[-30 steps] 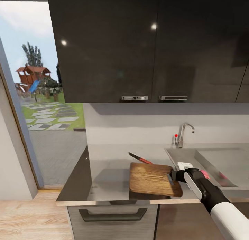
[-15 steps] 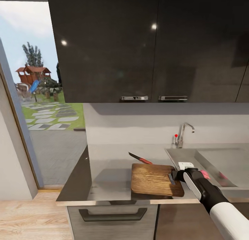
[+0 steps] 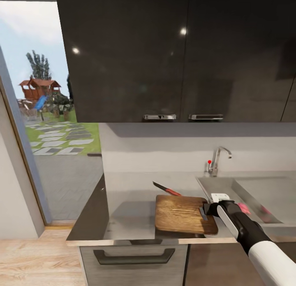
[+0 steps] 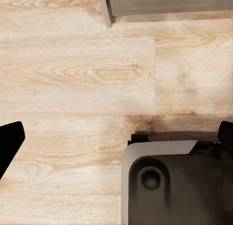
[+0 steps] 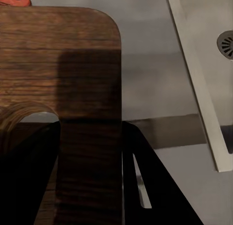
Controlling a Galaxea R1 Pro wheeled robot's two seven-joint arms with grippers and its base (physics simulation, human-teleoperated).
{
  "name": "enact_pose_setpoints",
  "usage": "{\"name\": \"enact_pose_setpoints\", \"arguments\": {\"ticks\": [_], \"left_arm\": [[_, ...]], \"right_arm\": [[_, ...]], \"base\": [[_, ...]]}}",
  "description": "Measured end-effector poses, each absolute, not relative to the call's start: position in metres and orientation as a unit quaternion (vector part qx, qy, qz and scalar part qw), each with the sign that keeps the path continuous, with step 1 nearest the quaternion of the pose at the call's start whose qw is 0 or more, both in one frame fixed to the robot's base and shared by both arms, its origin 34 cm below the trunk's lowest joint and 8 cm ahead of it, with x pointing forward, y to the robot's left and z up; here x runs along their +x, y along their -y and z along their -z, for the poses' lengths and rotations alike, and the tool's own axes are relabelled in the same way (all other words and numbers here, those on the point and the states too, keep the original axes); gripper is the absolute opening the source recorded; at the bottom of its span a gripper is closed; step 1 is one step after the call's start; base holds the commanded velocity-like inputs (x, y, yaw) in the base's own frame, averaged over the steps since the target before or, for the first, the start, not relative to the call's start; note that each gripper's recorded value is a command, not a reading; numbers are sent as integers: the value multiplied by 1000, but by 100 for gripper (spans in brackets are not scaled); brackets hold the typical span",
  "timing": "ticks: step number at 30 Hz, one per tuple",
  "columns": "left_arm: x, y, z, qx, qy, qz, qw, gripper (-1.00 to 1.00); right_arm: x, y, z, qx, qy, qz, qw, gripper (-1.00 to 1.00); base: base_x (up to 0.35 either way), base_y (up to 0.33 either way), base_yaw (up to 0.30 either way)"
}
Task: In the kitchen, take the Vidalia onion out of the sink, dice it on the chopping board with the paring knife, put the diced onion into the bowl on the countertop, then place both the paring knife and the chopping board into the sink.
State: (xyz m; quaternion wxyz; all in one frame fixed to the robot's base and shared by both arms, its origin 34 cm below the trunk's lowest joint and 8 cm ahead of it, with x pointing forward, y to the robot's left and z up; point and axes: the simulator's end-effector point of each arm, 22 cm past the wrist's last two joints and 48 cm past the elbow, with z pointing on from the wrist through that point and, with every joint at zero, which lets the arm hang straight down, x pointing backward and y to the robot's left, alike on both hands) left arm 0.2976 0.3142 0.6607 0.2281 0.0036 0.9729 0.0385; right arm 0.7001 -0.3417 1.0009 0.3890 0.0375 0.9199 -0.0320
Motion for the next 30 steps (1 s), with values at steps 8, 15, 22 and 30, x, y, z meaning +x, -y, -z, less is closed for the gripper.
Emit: {"name": "enact_pose_setpoints", "arguments": {"ticks": [8, 15, 22, 30], "left_arm": [[298, -314, -661, 2, -973, -38, 228, 100], [298, -314, -661, 3, -973, -38, 228, 100], [298, -315, -661, 3, -973, -39, 228, 100], [298, -314, -661, 3, -973, -38, 228, 100]], "right_arm": [[699, 331, -997, 27, -922, 31, 386, -100], [698, 327, -994, 18, -923, 41, 383, -100], [698, 325, -993, 17, -923, 41, 382, -100], [698, 326, -992, 18, -924, 41, 381, -100]], "base": [[234, 0, 0], [143, 0, 0], [115, 0, 0], [104, 0, 0]]}}
